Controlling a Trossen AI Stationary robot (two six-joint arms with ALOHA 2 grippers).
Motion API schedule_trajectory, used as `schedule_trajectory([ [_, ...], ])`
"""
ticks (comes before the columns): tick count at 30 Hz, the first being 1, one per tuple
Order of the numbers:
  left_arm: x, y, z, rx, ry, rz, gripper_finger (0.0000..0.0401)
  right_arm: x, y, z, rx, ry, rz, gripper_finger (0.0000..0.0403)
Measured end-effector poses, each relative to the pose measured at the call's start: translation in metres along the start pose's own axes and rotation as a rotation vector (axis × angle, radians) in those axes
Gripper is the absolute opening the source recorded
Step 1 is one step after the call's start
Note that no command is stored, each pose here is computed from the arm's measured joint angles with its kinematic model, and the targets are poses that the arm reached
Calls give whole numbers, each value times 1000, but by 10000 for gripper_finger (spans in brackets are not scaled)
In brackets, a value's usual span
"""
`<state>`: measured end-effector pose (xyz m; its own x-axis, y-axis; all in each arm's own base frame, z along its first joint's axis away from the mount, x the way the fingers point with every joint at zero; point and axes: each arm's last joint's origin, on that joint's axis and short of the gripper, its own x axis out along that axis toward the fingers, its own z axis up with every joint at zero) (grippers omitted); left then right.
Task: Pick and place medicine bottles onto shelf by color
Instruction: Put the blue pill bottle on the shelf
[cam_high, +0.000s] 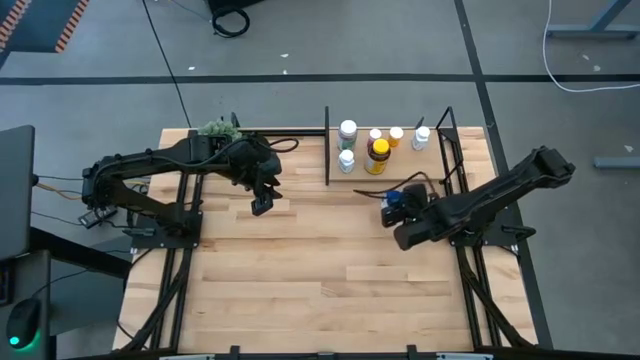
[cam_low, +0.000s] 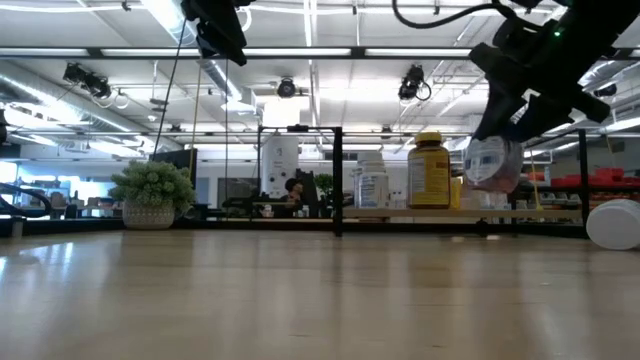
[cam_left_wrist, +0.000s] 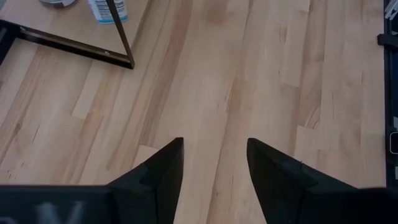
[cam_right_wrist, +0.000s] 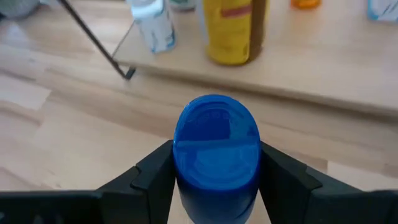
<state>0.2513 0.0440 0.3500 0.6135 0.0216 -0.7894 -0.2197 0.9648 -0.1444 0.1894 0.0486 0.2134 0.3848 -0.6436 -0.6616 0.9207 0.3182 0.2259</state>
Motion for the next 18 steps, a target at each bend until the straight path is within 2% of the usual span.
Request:
schedule_trajectory([
  [6,0,0,0,0,-1,0,178,2,-20,15,-22,-42,-10,201],
  [18,0,0,0,-10,-1,0,175,31,-37,52,-89,-66,-199,202],
])
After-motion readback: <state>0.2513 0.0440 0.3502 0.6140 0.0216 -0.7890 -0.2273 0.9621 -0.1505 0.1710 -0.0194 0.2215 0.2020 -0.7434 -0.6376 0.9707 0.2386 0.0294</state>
